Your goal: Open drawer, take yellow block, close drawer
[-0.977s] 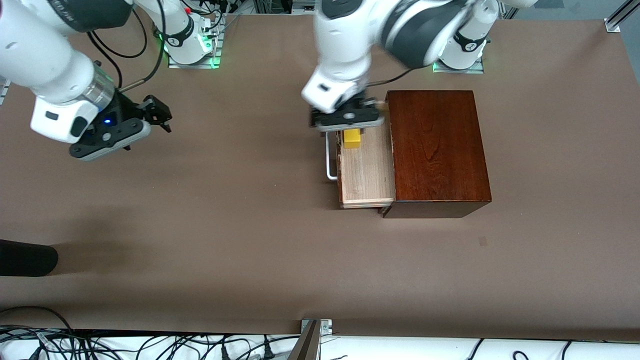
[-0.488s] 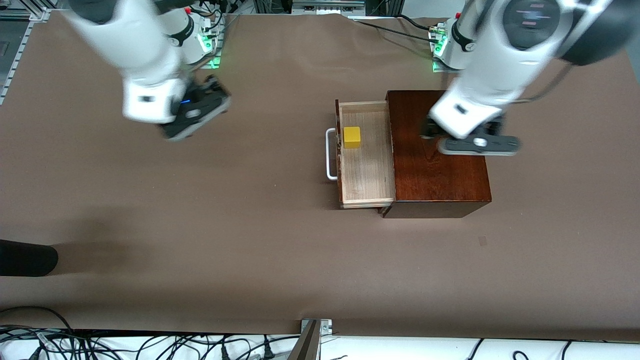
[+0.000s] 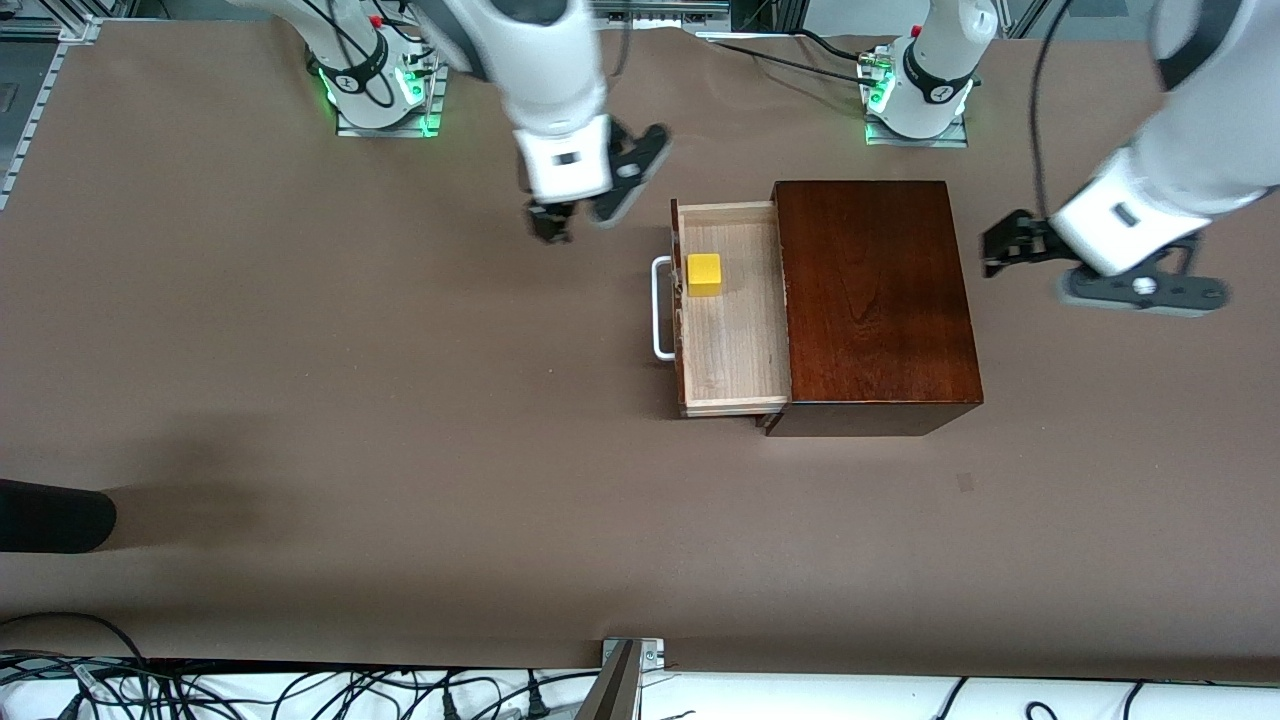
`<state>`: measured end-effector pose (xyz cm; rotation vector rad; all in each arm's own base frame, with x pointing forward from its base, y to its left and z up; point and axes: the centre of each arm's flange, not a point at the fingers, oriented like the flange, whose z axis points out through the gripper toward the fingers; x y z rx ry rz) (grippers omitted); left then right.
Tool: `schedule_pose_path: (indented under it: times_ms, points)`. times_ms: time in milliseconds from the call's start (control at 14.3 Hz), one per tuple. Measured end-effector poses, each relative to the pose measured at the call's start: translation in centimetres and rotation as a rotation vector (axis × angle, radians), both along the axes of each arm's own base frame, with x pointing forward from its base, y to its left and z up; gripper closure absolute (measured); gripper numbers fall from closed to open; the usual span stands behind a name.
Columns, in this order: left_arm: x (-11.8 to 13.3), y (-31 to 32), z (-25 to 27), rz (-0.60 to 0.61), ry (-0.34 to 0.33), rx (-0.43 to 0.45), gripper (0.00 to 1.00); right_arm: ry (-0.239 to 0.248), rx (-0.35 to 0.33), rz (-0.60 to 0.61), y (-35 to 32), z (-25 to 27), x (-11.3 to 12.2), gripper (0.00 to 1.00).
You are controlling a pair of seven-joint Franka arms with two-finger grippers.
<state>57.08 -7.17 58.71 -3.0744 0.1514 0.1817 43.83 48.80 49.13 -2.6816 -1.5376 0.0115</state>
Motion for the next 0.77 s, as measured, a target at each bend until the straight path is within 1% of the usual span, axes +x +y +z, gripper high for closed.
schedule_pose_path:
  times_ms: [140, 209, 279, 419, 488, 628, 767]
  points:
    - [-0.6, 2.7, -0.4, 0.010, -0.023, -0.028, 0.00, -0.025, 0.029, 0.087, 4.3, -2.6, -2.5, 0.00]
    - [-0.8, 3.7, -0.7, 0.020, -0.041, -0.036, 0.00, -0.043, 0.033, 0.131, 6.0, -3.9, -3.4, 0.00]
    - [-0.9, 4.4, -1.0, 0.030, -0.052, -0.038, 0.00, -0.068, 0.022, 0.173, 7.4, -5.0, -3.9, 0.00]
    - [-1.1, 5.6, -1.2, 0.049, -0.065, -0.039, 0.00, -0.112, -0.002, 0.258, 9.7, -6.7, -3.9, 0.00]
    - [-0.9, 6.0, -1.1, 0.054, -0.081, -0.039, 0.00, -0.120, -0.003, 0.295, 10.4, -7.5, -3.5, 0.00]
    - [-0.4, 6.4, -0.5, 0.060, -0.139, -0.042, 0.00, -0.122, -0.001, 0.349, 11.3, -8.8, -2.7, 0.00]
    - [-0.3, 7.2, -0.2, 0.075, -0.165, -0.042, 0.00, -0.118, -0.008, 0.386, 11.9, -10.1, -2.5, 0.00]
